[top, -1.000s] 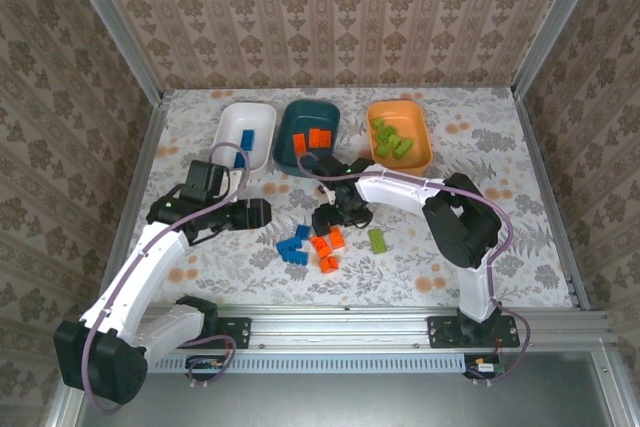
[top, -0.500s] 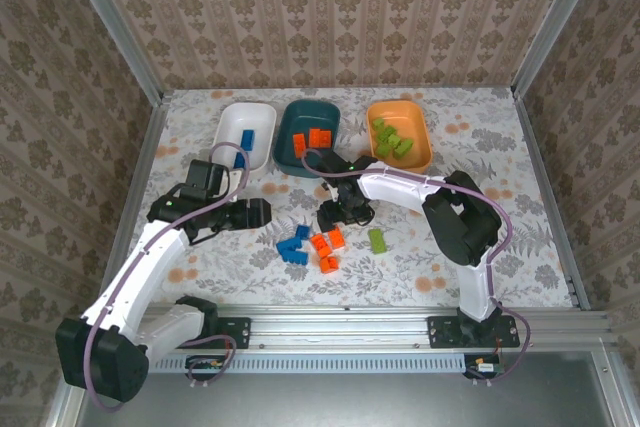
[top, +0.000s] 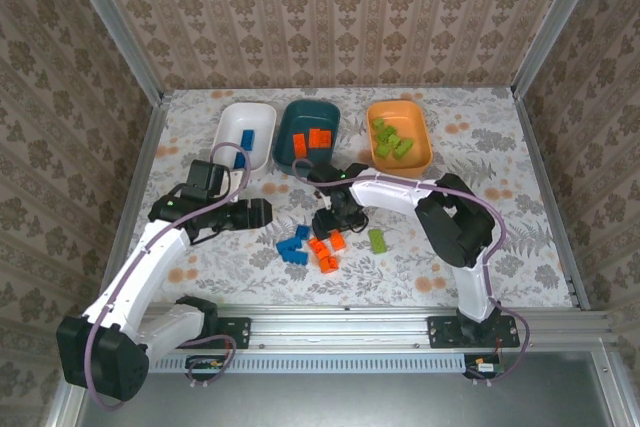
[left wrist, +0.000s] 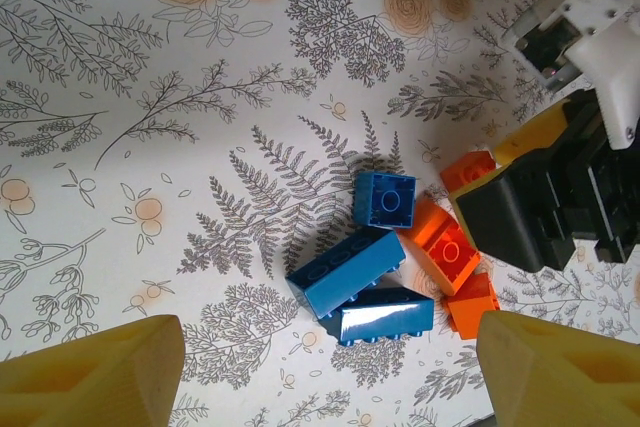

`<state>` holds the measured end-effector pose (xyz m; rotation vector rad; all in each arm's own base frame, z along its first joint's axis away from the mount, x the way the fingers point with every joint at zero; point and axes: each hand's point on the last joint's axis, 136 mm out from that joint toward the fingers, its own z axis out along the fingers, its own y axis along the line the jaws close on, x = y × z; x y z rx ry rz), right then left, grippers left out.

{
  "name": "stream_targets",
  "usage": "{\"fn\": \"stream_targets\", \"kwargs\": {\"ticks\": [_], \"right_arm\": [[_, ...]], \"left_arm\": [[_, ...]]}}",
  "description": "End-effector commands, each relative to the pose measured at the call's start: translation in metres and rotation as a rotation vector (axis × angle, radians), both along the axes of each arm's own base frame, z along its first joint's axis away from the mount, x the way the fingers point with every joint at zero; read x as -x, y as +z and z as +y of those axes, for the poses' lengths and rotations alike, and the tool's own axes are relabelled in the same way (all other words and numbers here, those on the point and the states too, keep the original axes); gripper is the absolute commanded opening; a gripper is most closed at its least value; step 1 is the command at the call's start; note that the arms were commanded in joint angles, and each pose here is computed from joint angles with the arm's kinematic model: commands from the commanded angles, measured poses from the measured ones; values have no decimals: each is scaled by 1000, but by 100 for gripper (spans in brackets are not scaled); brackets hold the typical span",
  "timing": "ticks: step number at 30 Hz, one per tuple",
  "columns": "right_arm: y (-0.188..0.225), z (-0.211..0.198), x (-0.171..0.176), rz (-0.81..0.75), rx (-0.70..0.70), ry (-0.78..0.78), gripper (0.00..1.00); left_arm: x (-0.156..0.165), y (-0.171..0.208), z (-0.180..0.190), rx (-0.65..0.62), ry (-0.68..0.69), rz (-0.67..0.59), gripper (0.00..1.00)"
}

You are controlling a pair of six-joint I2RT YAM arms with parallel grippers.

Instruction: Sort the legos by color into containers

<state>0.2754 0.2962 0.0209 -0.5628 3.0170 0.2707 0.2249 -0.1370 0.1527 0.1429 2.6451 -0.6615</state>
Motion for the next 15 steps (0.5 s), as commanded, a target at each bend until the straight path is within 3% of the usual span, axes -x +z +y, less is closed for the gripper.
{"fn": "stream_targets", "kwargs": {"ticks": [1, 8, 15], "right_arm": [[-13, -11, 5, 21, 55, -2, 62], [-6, -17, -2, -16, 85, -16, 42], [28, -19, -23, -91, 56, -33, 37]], "left_arm": [[2, -1, 0, 6, -14, -2, 78], [2, -1, 1, 4, -13, -6, 78], [1, -1, 1, 8, -14, -9, 78]]}}
